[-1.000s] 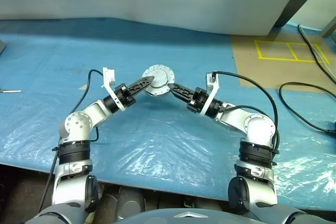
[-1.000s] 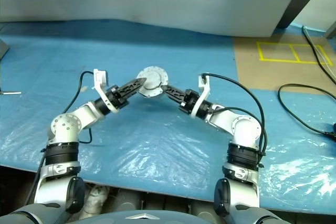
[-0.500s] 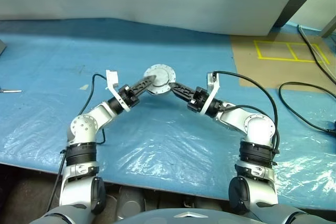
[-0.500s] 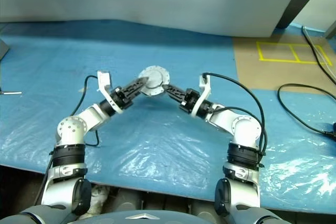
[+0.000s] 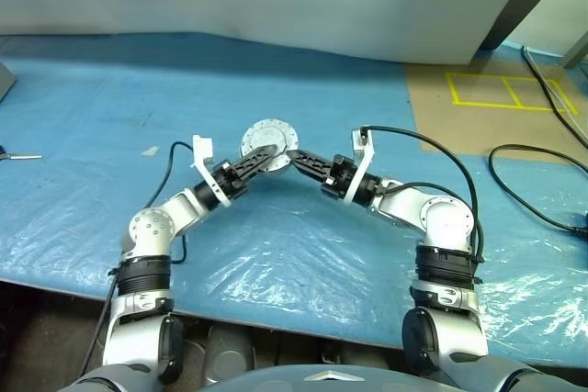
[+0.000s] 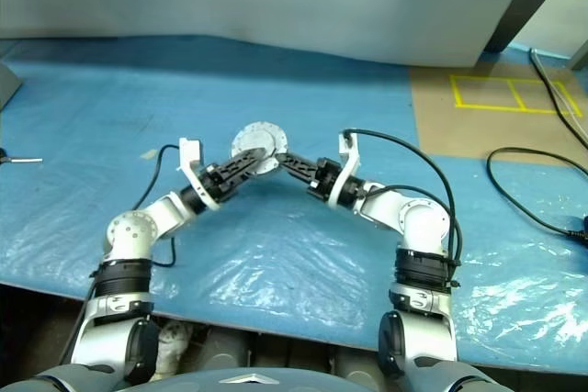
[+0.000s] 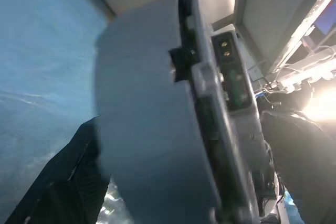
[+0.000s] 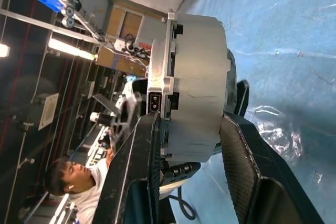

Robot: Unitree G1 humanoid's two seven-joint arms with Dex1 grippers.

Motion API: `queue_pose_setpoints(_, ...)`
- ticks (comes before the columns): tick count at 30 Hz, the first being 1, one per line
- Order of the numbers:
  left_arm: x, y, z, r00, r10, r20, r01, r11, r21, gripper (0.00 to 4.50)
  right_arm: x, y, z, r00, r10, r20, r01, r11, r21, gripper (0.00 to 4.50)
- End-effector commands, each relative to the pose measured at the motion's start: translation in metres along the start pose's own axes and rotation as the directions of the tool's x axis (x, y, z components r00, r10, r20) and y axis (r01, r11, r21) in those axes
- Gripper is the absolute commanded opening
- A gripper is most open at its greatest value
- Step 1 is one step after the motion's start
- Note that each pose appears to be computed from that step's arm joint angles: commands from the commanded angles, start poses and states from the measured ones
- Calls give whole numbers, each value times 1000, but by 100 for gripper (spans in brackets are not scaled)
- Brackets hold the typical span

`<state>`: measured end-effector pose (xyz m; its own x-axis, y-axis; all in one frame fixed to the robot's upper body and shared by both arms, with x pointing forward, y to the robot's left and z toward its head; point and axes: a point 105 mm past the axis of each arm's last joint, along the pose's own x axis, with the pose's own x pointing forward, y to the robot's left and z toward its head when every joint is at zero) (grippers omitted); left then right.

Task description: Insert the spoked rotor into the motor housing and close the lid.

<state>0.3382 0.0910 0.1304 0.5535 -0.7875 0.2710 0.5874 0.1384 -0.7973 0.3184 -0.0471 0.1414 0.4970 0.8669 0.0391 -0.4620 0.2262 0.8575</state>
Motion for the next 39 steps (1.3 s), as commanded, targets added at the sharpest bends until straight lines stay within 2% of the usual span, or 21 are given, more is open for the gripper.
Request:
queue_pose_setpoints(1, 7, -5, 11, 999, -21, 44, 20, 999, 25, 448, 3, 27, 11, 993, 119, 27, -117, 992, -52, 131)
queue_pose_setpoints(3, 8, -4, 13, 998, -20, 58, 19, 1000, 20, 448, 3, 27, 12, 993, 118, 27, -116, 992, -51, 131)
queue_pose_setpoints(7, 9, -2, 15, 998, -7, 69, 6, 1000, 13, 328, 3, 26, 12, 992, 118, 32, -117, 992, -43, 131)
queue_pose_setpoints(9, 10, 0, 14, 998, 11, 65, -12, 1000, 16, 296, 3, 26, 12, 993, 117, 33, -116, 993, -38, 131)
queue_pose_setpoints(15, 14, -3, 12, 999, 15, 46, -17, 999, 33, 288, 7, 23, 10, 995, 97, 26, -96, 995, -36, 131)
queue_pose_setpoints(22, 14, -9, 13, 999, -4, 50, 1, 999, 50, 287, 9, 21, 13, 997, 58, 43, -53, 992, -113, 131)
queue_pose_setpoints(23, 14, -8, 14, 999, 2, 52, -5, 998, 55, 285, 8, 22, 13, 997, 65, 43, -59, 992, -115, 204)
queue_pose_setpoints(27, 13, -8, 16, 998, 7, 56, -11, 998, 69, 249, 9, 22, 10, 996, 82, 27, -79, 993, -83, 331)
queue_pose_setpoints(34, 9, -8, 22, 997, 19, 81, -26, 996, 84, 249, 9, 23, 10, 995, 97, 18, -96, 993, -65, 336)
queue_pose_setpoints(39, 0, -11, 42, 989, 35, 143, -54, 989, 136, 249, 9, 22, 10, 996, 90, 18, -89, 994, -60, 336)
